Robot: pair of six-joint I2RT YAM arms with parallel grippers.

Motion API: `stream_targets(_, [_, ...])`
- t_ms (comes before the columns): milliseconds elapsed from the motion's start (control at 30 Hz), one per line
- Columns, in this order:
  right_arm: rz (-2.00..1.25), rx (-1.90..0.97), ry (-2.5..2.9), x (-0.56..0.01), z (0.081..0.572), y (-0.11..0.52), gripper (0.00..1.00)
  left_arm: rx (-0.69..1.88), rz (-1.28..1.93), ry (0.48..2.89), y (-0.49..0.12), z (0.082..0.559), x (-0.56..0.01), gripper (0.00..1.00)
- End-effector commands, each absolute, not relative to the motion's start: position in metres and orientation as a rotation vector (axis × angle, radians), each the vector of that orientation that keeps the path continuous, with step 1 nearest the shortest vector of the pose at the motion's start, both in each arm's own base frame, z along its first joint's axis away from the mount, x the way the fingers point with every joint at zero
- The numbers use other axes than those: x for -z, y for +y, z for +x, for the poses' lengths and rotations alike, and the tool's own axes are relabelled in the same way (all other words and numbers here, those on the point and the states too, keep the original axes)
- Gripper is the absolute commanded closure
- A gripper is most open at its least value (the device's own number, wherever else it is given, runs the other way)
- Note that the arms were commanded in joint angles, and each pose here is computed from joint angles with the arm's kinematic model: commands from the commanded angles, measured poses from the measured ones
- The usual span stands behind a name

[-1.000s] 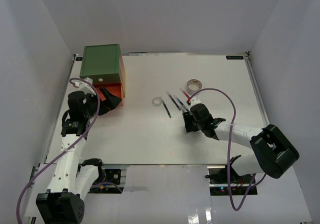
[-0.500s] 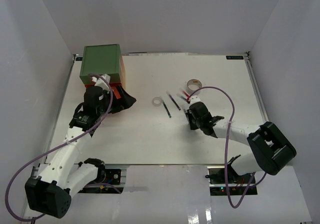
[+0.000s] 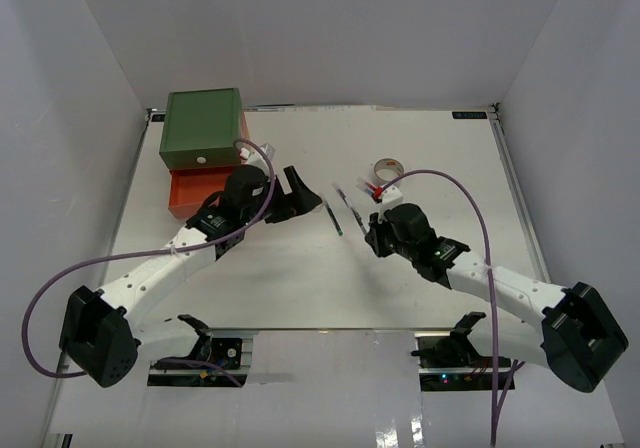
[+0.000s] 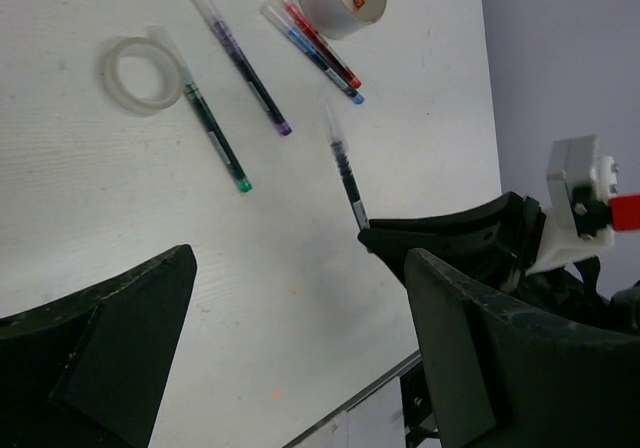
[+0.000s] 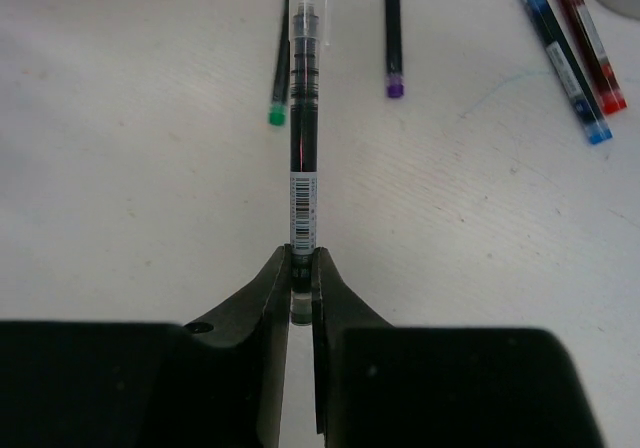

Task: Sort the stationery into containers
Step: Pick up the pen from the center of the board.

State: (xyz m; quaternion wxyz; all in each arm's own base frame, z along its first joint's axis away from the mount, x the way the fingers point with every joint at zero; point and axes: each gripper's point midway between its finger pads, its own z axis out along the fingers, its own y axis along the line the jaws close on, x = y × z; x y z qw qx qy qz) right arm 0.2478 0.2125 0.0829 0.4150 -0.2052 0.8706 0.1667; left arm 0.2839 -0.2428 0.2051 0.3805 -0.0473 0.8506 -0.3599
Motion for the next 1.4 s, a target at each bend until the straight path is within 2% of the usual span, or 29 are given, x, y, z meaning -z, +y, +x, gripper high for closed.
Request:
stream_targets(0, [-0.559, -0.586, 2.015, -0.126, 0.242, 0.240, 0.91, 1.004, -0.141, 2.054, -0.270, 0.297, -0.240, 0.05])
stream_targets(333, [-0.590, -0.810, 1.781, -0.180, 0.227, 0.267, 0.91, 1.069, -0.074, 2.097, -0.329, 0.300, -0.226, 0.19])
stream_targets(533, [-0.581, -0.861, 1.730, -0.190, 0.223, 0.270, 0.90, 1.093, -0.063, 2.111, -0.342, 0.298, -0.220, 0.36])
stream_targets(667, [-0.579, -0.870, 1.725, -0.192, 0.223, 0.272, 0.90, 1.098, -0.064, 2.128, -0.345, 0.295, -0.214, 0.56])
stream_targets(867, [-0.570, -0.874, 1.724, -0.191, 0.224, 0.272, 0.87, 1.141, -0.059, 2.102, -0.348, 0.294, -0.221, 0.74])
stream_targets(967, [-0.565, -0.869, 1.721, -0.192, 0.225, 0.271, 0.80, 1.144, -0.064, 2.095, -0.346, 0.293, -0.222, 0.82])
stream_targets(1067, [-0.560, -0.855, 1.727, -0.191, 0.226, 0.269, 0.64, 1.133, -0.077, 2.082, -0.343, 0.294, -0.223, 0.89])
stream_targets(1100, [-0.559, -0.851, 1.728, -0.190, 0.226, 0.268, 0.54, 1.121, -0.087, 2.078, -0.340, 0.295, -0.223, 0.89])
stream_targets(1167, [-0.558, -0.847, 1.728, -0.191, 0.225, 0.267, 0.41, 1.098, -0.103, 2.075, -0.335, 0.296, -0.223, 0.90])
stream_targets(1200, [-0.557, -0.845, 1.729, -0.190, 0.225, 0.266, 0.32, 1.086, -0.110, 2.072, -0.332, 0.297, -0.223, 0.90])
stream_targets(1300, [-0.546, -0.825, 1.731, -0.190, 0.226, 0.262, 0.17, 1.024, -0.189, 2.038, -0.309, 0.310, -0.228, 0.90])
stream_targets(1367, [-0.533, -0.806, 1.737, -0.189, 0.227, 0.258, 0.11, 1.008, -0.248, 1.994, -0.288, 0.316, -0.237, 0.90])
